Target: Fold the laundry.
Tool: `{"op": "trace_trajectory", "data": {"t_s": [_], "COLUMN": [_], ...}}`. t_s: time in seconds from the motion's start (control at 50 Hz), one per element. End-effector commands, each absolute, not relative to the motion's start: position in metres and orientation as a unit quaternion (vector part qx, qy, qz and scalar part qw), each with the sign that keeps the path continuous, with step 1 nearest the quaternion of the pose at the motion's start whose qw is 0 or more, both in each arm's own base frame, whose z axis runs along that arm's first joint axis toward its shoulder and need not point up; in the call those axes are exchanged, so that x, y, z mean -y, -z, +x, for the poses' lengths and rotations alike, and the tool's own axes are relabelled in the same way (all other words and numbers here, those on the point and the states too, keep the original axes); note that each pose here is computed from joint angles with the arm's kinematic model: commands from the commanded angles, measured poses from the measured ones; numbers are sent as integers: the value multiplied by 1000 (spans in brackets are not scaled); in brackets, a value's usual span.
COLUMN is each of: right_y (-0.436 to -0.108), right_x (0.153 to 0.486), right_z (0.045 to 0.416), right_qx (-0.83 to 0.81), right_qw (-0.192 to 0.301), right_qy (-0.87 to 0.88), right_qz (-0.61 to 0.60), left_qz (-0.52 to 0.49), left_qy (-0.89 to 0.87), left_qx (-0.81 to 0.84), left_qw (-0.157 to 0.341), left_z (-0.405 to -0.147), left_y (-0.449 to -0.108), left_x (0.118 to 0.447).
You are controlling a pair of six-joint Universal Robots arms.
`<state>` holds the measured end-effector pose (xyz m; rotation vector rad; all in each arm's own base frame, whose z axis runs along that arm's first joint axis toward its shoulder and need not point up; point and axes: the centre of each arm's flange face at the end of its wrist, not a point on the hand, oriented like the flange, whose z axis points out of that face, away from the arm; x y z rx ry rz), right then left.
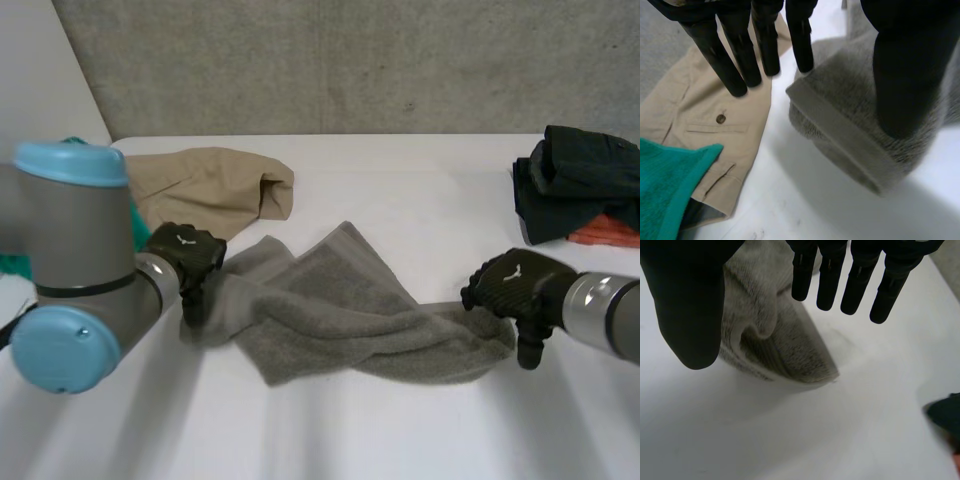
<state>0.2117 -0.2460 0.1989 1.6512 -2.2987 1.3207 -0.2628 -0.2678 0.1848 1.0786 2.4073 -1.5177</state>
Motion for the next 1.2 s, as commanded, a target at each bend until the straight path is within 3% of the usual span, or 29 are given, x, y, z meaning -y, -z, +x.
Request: {"op": "trace_trajectory", "data": {"t_s": [0.02,0.14,0.2,0.3,0.32,0.38,0.44,0.48,0.64,0.8,0.88,1.0,1.2], "right_y": [-155,-158,-181,-257,-293,-365,-392,-390,-314,-195,-162,-156,-198], "right_x": [256,277,301,347,362,370,360,355,340,293,276,279,276], "right_z": [216,219,225,238,233,218,219,224,221,211,207,202,189], "right_qx": [734,730,715,631,594,510,472,479,621,770,786,783,789], "right_qw": [7,25,32,56,73,73,32,18,-39,-71,-74,-50,-33], "right_qy": [-439,-489,-557,-701,-758,-847,-875,-867,-733,-502,-449,-465,-504], "right_qz": [519,477,423,326,262,131,105,133,275,388,419,411,349], "left_qz": [394,420,410,318,259,157,104,107,180,264,287,300,292], "left_qy": [481,493,548,733,801,887,917,910,816,731,700,681,691], "left_qx": [-781,-758,-719,-587,-526,-427,-385,-401,-549,-630,-653,-668,-661], "left_qw": [60,86,119,130,120,73,16,3,29,13,18,30,25], "left_z": [-274,-283,-291,-309,-306,-295,-291,-293,-289,-297,-295,-290,-283], "left_y": [-151,-153,-187,-305,-355,-433,-458,-447,-333,-239,-209,-199,-234], "left_x": [278,291,312,352,359,350,342,343,354,337,333,327,309]}}
